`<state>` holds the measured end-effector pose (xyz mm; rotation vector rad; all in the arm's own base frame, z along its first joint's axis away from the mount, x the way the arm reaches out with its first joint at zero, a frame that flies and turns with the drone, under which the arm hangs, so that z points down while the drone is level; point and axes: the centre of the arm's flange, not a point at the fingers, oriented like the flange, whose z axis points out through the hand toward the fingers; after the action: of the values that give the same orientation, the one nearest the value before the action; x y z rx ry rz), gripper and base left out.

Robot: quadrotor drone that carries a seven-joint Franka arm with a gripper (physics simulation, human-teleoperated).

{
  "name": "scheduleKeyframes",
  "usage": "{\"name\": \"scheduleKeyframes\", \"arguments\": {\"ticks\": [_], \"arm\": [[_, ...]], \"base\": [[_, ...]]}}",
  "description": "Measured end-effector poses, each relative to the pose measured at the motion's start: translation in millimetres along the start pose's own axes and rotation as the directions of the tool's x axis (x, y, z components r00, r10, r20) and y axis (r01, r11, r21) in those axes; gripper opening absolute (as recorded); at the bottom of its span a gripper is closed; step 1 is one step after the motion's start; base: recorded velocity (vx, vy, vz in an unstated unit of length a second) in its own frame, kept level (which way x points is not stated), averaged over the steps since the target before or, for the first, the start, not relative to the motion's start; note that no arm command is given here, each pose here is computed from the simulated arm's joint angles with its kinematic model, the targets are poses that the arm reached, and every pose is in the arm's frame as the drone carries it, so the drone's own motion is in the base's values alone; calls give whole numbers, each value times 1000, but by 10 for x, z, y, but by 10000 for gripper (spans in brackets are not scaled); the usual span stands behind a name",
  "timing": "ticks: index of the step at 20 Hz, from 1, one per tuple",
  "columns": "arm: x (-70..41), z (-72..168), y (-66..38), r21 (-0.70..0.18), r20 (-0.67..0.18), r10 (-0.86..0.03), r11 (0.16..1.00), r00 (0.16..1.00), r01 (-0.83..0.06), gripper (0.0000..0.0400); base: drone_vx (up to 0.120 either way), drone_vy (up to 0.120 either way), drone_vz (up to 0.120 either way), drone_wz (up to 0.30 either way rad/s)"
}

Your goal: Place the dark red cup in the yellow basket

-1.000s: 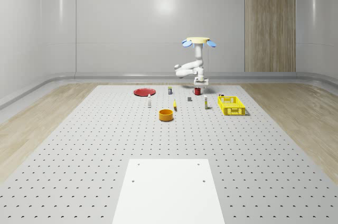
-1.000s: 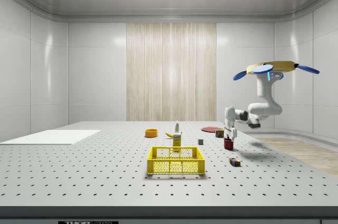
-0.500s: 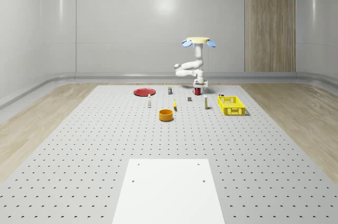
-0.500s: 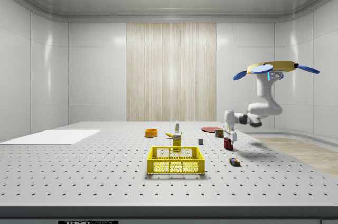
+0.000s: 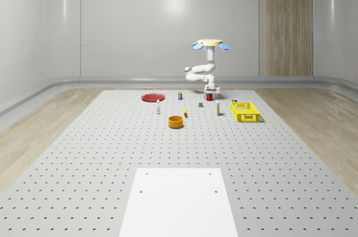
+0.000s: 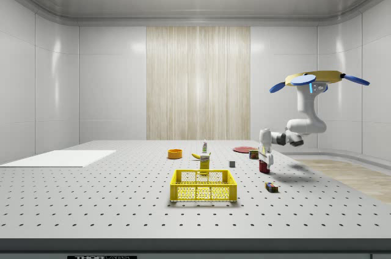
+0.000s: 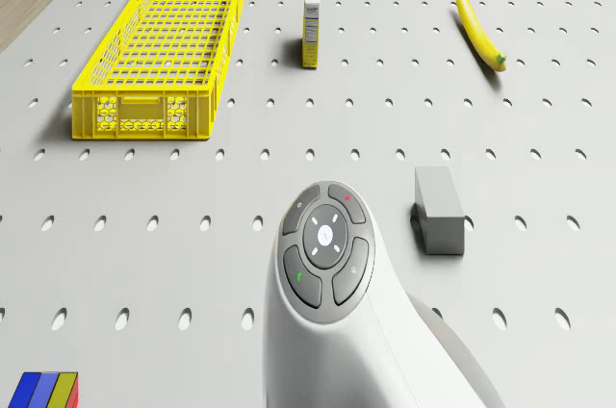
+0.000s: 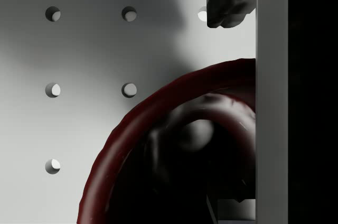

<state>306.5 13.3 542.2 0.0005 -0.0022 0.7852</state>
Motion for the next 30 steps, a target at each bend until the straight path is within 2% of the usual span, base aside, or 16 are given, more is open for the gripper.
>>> {"name": "scheduleKeyframes", "arguments": {"ticks": [8, 15, 16, 17, 19, 21, 24, 26, 30], "arm": [[-31, 13, -32, 0, 0, 0, 1000, 1000, 0, 400], [-3, 14, -70, 0, 0, 0, 1000, 1000, 0, 400], [-1, 15, -72, 0, 0, 0, 1000, 1000, 0, 376], [0, 15, -74, 0, 0, 0, 1000, 1000, 0, 315], [2, 15, -76, 0, 0, 0, 1000, 1000, 0, 231], [3, 15, -78, 0, 0, 0, 1000, 1000, 0, 179], [4, 15, -79, 0, 0, 2, 1000, 1000, -2, 140], [5, 15, -79, -1, -2, 23, 1000, 1000, -23, 134], [6, 16, -79, -2, -4, -4, 1000, 1000, 4, 134]], "base": [[0, 0, 0, 0], [0, 0, 0, 0], [0, 0, 0, 0], [0, 0, 0, 0], [0, 0, 0, 0], [0, 0, 0, 0], [0, 0, 0, 0], [0, 0, 0, 0], [0, 0, 0, 0]]}}
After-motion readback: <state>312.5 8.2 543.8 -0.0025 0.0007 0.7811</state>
